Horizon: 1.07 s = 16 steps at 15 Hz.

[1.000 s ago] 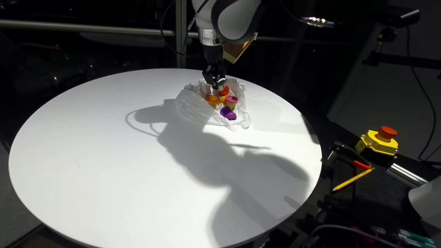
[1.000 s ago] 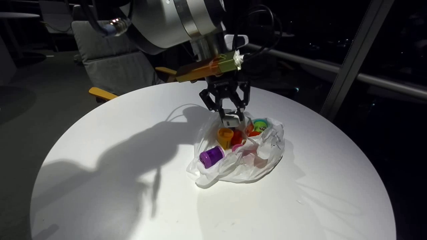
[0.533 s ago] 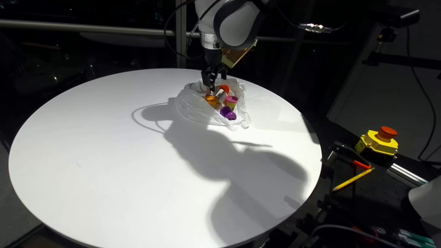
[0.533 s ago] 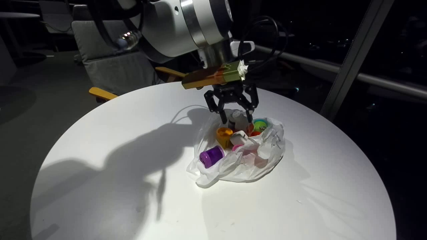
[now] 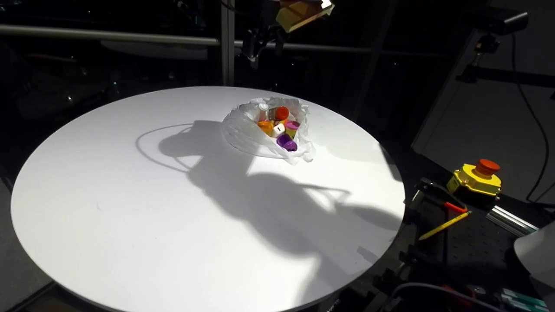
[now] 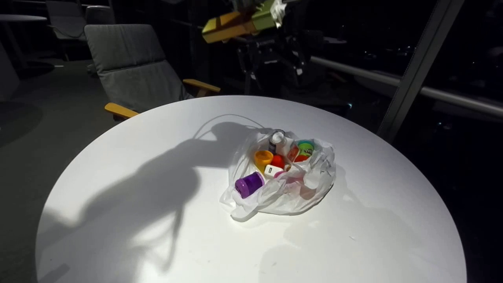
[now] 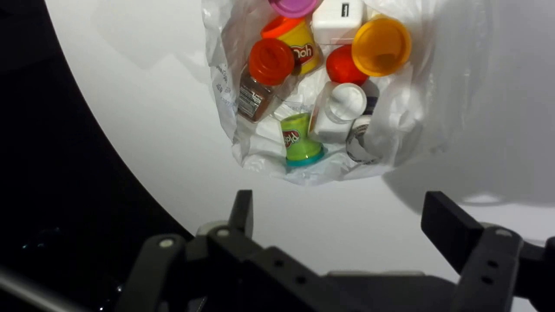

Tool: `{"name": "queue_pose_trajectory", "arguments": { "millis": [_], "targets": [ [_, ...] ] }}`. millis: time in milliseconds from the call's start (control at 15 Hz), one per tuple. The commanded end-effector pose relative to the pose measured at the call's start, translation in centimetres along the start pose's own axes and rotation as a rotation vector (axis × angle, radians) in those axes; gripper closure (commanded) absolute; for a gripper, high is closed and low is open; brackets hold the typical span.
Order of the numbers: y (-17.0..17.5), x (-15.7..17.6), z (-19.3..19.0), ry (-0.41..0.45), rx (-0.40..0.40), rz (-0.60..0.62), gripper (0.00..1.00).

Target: Pick up all the objects surrounding the white plate and arrange them on the plate

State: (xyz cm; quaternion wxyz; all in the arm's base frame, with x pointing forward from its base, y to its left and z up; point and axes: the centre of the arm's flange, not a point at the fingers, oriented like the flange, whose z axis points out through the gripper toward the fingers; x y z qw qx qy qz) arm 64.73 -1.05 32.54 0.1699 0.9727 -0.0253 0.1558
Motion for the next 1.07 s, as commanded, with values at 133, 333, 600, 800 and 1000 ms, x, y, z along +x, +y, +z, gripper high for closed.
{"name": "queue_pose_trajectory", "arguments": {
  "millis": [133, 333, 600, 800, 1000],
  "targets": [
    [-0.1, -6.6, -11.6, -0.093, 0.027, -0.041, 0.0],
    [-0.6, -11.4, -15.6, -0.136, 0.043, -0.111, 0.0],
    [-2.3, -12.2, -15.4, -0.149, 0.03, -0.129, 0.0],
    [-2.3, -13.3, -16.0, -0.145, 0.028, -0.134, 0.0],
    [-2.3, -13.1, -14.9, -0.166, 0.024, -0.132, 0.0]
  ]
}}
